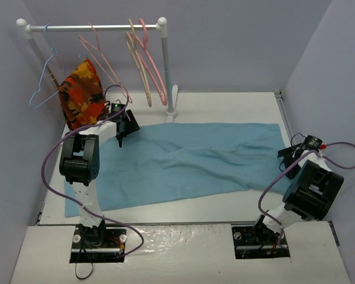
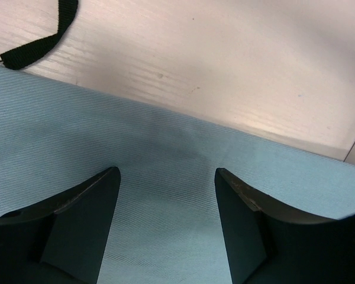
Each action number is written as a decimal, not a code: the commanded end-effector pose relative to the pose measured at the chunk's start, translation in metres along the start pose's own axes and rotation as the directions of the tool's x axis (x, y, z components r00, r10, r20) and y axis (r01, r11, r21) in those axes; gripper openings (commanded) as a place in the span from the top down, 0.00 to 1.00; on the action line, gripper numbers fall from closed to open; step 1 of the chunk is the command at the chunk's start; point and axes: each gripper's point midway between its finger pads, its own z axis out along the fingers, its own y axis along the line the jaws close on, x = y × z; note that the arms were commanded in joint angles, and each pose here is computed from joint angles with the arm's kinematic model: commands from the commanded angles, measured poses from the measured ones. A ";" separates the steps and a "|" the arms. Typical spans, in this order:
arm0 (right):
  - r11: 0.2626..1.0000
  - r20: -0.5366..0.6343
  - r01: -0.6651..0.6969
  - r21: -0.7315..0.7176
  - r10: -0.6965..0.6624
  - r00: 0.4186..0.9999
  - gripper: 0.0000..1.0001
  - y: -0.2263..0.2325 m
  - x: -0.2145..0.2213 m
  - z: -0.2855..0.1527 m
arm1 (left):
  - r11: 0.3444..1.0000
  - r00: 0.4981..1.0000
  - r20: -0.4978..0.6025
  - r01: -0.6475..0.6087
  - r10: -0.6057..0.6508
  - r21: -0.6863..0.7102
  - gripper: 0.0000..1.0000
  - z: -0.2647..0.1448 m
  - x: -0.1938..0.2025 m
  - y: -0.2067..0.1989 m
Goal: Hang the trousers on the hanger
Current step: Fold the trousers
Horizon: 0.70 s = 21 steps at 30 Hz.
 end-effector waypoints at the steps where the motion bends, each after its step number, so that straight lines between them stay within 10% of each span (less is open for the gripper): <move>1: 0.988 0.134 -0.112 0.104 0.097 0.986 0.28 -0.026 -0.027 -0.031 | 0.983 0.995 -0.085 0.038 -0.054 -0.182 0.37 0.010 0.024 0.061; 8: 0.969 0.233 0.245 -0.022 -0.234 0.944 0.28 0.072 -0.022 -0.066 | 0.985 0.996 -0.067 0.049 -0.061 -0.167 0.37 0.002 0.019 0.060; 14: 0.784 0.178 0.615 -0.086 -0.595 0.784 0.30 0.150 0.038 -0.047 | 0.988 0.998 -0.052 0.038 -0.046 -0.151 0.37 -0.003 0.013 0.057; 21: 0.676 0.087 0.727 -0.119 -0.722 0.686 0.30 0.183 0.061 0.010 | 0.986 0.996 -0.077 0.027 -0.041 -0.165 0.37 -0.005 0.024 0.064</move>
